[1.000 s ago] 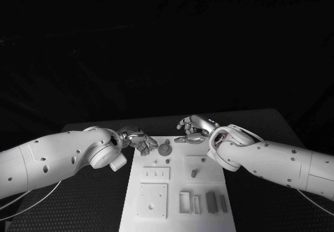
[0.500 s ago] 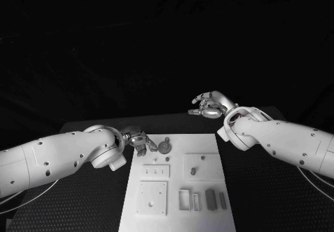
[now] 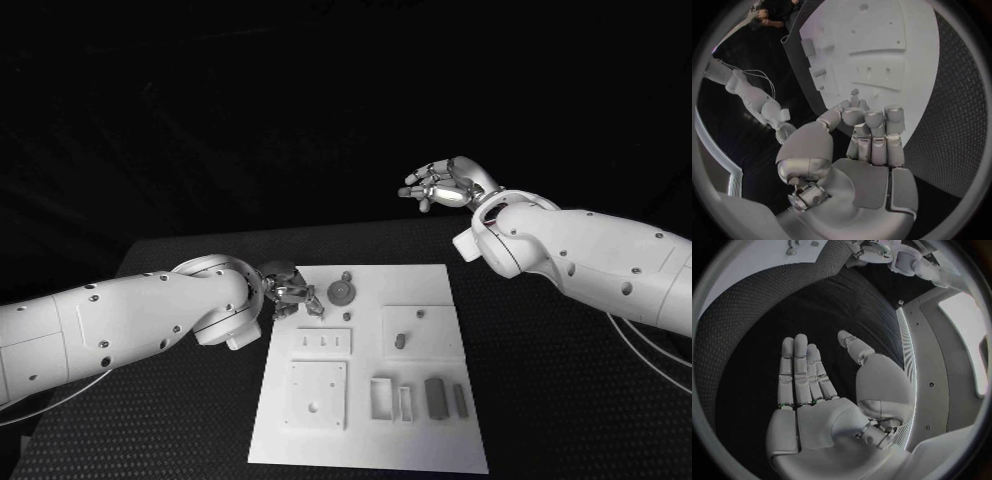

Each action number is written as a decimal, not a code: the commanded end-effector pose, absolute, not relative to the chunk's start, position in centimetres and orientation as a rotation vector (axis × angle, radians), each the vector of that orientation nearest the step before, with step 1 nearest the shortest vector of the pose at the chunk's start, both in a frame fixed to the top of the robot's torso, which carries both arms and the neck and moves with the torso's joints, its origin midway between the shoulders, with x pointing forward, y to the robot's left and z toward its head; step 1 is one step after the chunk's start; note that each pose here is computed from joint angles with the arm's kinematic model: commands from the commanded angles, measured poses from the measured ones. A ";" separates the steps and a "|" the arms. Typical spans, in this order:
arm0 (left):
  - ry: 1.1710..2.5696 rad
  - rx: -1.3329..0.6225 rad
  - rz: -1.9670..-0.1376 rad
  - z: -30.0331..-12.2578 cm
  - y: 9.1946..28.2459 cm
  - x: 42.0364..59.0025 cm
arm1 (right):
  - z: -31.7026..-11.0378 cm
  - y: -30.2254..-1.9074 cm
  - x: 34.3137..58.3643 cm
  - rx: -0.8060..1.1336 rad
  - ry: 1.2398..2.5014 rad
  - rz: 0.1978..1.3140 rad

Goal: Assemble the parts on the task board

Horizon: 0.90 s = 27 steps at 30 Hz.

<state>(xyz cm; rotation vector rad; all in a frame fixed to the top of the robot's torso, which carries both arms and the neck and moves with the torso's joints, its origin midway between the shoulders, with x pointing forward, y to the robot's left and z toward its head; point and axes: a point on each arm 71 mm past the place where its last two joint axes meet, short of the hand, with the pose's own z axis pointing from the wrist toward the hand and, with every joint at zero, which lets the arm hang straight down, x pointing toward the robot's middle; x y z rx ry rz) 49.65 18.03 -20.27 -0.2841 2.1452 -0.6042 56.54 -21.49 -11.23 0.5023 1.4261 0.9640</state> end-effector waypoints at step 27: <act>2.197 -0.271 -0.547 -22.6 16.6 49.4 | -11.3 -20.5 56.5 0.502 1.453 1.024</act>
